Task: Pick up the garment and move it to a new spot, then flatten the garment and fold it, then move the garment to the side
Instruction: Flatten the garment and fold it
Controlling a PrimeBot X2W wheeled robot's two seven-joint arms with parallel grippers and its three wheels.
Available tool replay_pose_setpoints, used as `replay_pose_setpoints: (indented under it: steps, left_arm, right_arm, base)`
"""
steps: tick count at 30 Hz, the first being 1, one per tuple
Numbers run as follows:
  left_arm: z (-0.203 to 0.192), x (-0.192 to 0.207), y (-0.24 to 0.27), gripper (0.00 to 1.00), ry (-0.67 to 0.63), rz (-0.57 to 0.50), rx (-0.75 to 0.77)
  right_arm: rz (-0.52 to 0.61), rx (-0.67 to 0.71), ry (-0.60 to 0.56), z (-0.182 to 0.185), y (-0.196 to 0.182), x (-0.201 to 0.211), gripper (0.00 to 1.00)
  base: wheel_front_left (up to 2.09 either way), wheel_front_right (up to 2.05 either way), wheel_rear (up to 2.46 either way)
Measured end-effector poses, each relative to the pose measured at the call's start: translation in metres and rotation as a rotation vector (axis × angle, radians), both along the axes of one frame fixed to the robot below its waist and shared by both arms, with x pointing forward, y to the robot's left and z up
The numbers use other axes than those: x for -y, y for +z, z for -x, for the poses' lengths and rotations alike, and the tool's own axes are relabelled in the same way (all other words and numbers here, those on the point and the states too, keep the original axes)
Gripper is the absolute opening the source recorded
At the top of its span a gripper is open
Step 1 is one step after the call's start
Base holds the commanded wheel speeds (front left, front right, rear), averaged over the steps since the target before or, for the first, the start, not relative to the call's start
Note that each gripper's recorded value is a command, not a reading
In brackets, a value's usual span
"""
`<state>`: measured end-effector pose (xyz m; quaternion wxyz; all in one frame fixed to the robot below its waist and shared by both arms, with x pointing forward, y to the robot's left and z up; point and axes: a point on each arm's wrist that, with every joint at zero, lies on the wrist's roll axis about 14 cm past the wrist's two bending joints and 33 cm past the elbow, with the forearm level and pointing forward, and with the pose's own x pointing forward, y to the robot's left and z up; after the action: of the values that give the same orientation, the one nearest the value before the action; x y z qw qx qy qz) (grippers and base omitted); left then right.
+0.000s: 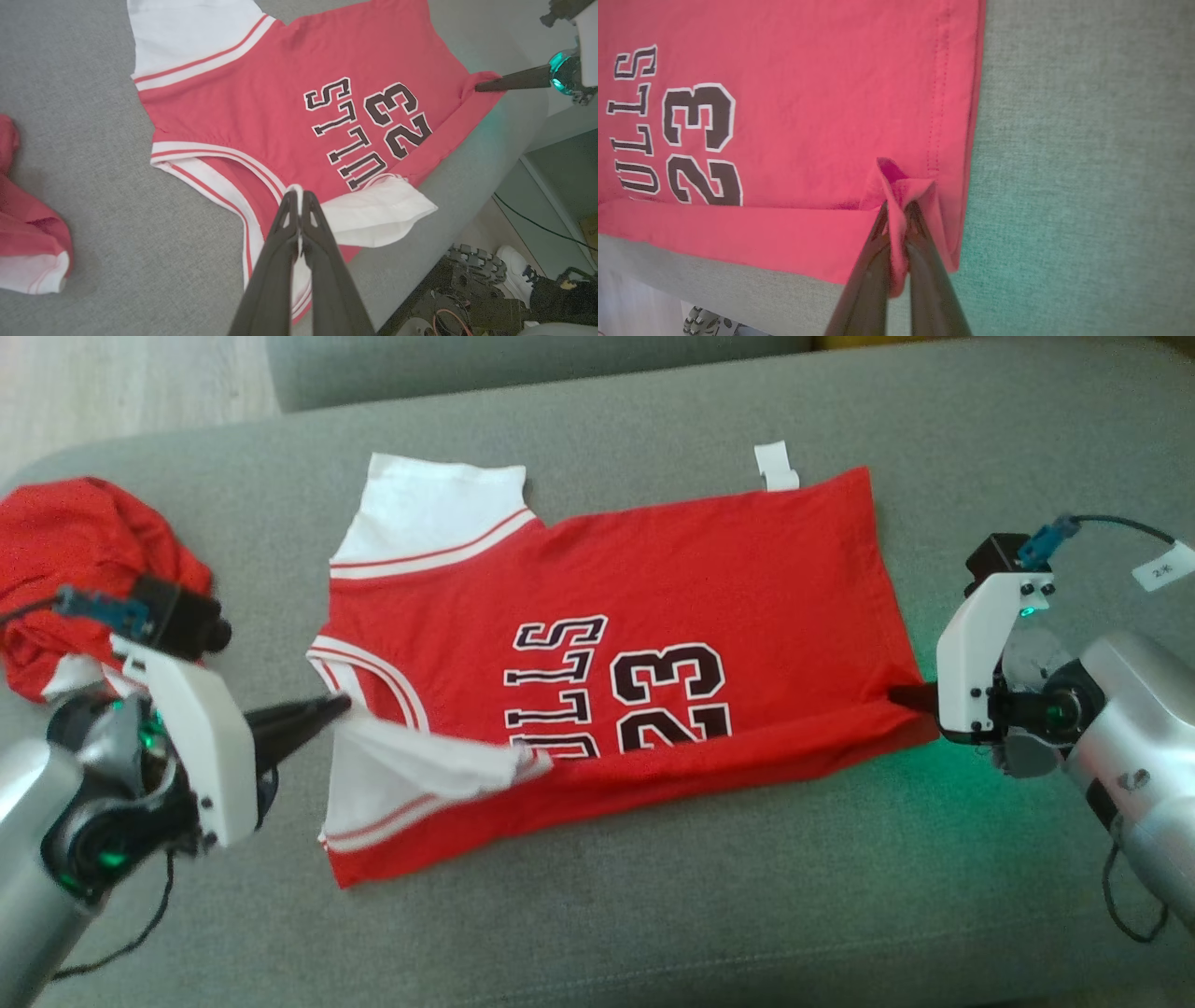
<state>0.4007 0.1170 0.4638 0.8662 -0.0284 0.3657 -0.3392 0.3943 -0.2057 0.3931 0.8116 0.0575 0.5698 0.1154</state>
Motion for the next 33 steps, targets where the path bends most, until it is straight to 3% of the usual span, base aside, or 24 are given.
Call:
replay_pose_setpoints:
  steps: [11,12,13,14,15,16,24,33]
  left_arm:
    - [-0.028,0.002,-0.027,0.0,-0.009,-0.068,0.004]
    - [-0.03,0.001,-0.029,0.0,-0.009,-0.077,0.004]
    - [-0.032,0.0,-0.031,0.0,-0.008,-0.087,0.002]
    - [-0.035,-0.002,-0.032,0.0,0.005,-0.089,0.003]
    - [-0.039,-0.005,-0.034,0.89,0.021,-0.093,0.007]
    - [-0.042,-0.007,-0.036,1.0,0.04,-0.098,0.009]
    - [-0.073,-0.011,-0.014,1.0,0.135,-0.079,0.203]
    - [-0.11,-0.03,0.088,1.0,0.469,0.183,0.632]
  right_arm:
    - [0.003,-0.037,-0.008,-0.005,-0.019,0.0,0.0]
    - [0.008,-0.03,-0.007,-0.007,-0.018,0.0,0.2]
    - [0.012,-0.01,-0.006,-0.012,-0.016,0.0,0.95]
    - [0.008,0.011,-0.011,-0.017,-0.014,-0.001,1.0]
    - [0.003,0.028,-0.016,-0.022,-0.012,-0.002,1.0]
    - [0.0,0.042,-0.021,-0.025,-0.01,-0.003,1.0]
    - [0.05,0.244,0.008,-0.054,0.01,-0.002,1.0]
    - [-0.036,0.765,-0.001,-0.094,0.091,-0.017,1.0]
  base:
    - [0.0,0.0,0.0]
    - [0.0,0.0,0.0]
    - [0.0,0.0,0.0]
    - [0.0,0.0,0.0]
    - [0.0,0.0,0.0]
    - [0.0,0.0,0.0]
    - [0.0,0.0,0.0]
    - [0.0,0.0,0.0]
